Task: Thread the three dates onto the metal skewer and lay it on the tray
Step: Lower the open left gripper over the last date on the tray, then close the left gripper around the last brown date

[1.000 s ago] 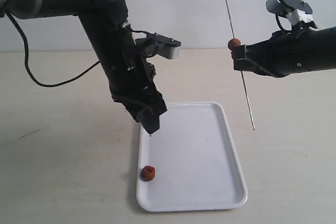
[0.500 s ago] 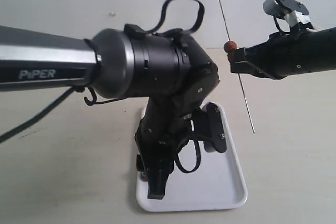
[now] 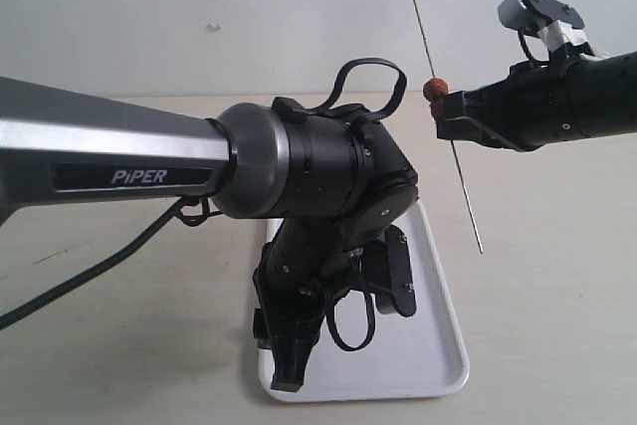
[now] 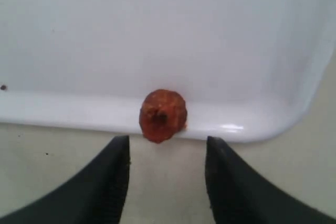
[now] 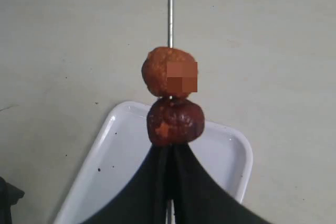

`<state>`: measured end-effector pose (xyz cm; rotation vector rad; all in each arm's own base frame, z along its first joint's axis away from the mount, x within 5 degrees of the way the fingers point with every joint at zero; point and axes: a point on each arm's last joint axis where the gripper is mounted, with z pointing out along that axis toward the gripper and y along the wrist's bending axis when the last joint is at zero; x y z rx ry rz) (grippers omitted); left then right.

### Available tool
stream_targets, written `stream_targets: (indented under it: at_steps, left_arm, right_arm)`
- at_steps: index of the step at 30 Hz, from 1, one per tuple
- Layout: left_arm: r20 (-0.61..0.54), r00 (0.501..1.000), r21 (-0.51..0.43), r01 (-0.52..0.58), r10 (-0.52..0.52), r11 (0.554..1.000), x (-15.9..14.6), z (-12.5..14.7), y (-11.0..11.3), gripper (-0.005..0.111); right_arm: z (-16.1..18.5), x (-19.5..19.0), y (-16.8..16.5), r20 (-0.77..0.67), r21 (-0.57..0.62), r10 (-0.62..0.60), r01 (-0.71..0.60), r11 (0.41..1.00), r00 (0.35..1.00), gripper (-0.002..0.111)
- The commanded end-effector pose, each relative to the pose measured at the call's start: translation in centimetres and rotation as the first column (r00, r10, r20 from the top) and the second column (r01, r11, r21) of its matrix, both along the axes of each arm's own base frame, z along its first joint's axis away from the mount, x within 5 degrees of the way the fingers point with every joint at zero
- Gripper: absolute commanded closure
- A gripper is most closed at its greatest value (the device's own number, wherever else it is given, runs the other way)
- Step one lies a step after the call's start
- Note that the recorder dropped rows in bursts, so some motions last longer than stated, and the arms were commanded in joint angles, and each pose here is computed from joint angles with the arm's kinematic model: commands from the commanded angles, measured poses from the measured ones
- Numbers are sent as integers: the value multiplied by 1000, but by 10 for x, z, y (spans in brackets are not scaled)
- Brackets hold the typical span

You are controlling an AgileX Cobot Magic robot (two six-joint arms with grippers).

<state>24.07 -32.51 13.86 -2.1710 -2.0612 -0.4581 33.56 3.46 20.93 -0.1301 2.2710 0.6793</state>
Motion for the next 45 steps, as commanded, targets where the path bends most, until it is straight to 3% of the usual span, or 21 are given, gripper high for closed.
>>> stream_targets:
  at_steps: [1,14,23,45]
  left_arm:
    - [-1,1000,9,21,-21,1000,-1,-1,0,61]
    - [6,999,-17,32,-32,999,3,-3,-7,61]
    - [2,1000,-9,26,-26,1000,12,-19,-22,61]
    - [-14,1000,-53,-15,14,998,8,-9,-22,61]
  right_arm:
    - [1,1,-1,7,-5,8,-8,1000,1000,108]
    - [1,1,-1,7,-5,8,-8,1000,1000,108]
    - [1,1,-1,7,-5,8,-8,1000,1000,108]
    - [1,1,-1,8,-6,9,-9,1000,1000,108]
